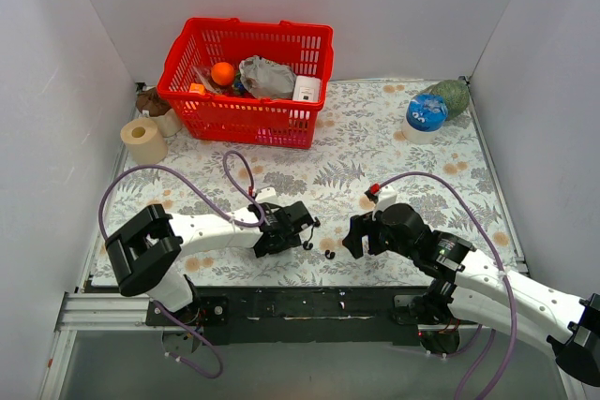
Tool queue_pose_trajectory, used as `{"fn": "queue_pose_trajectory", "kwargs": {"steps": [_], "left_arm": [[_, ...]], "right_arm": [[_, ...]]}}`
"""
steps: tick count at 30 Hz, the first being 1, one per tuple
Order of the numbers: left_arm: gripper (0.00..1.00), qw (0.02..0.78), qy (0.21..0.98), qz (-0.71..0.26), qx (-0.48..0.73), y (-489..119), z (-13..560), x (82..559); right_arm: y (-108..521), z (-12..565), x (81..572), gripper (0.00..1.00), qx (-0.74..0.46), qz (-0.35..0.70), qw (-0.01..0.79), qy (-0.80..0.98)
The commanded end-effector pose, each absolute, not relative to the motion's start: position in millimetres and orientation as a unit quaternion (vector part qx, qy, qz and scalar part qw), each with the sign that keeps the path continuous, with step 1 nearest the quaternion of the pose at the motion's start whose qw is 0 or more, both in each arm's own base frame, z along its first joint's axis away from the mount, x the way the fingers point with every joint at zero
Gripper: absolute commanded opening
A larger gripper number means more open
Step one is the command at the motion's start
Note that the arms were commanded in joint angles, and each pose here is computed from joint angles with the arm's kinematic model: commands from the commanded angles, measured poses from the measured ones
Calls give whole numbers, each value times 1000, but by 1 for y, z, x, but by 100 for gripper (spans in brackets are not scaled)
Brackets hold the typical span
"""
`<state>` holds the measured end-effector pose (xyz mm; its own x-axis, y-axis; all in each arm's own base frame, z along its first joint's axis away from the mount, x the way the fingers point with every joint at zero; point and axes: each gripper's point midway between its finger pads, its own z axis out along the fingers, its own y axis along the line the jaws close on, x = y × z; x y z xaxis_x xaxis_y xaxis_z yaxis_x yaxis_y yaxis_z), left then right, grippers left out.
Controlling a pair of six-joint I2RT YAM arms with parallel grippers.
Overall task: Insert the wireless bluetooth earbuds into the charging case
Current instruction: Pick up the charging case at the center of the board.
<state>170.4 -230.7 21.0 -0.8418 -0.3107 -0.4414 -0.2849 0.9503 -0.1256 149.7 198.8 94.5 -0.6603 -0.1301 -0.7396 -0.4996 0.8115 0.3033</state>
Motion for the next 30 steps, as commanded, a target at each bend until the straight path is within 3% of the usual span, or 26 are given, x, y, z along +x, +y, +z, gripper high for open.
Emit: {"fn": "queue_pose_trajectory", "kwargs": {"steps": [1, 8, 18, 20, 24, 30], "left_arm": [[62, 183, 958, -13, -222, -222, 3, 143], [33, 187, 966, -21, -178, -217, 5, 139], [29, 184, 982, -24, 43, -217, -1, 137], [31, 179, 981, -24, 74, -218, -1, 135], [65, 167, 981, -4, 95, -216, -3, 135], [79, 161, 985, 32, 52, -208, -9, 135]], "right_arm": [[207, 107, 154, 86, -183, 268, 392, 861], [204, 109, 153, 86, -181, 269, 397, 859], [198, 108, 151, 86, -177, 265, 401, 859], [196, 106, 151, 86, -176, 262, 401, 860], [196, 107, 151, 86, -177, 263, 403, 859], [196, 109, 152, 86, -180, 261, 404, 858]]}}
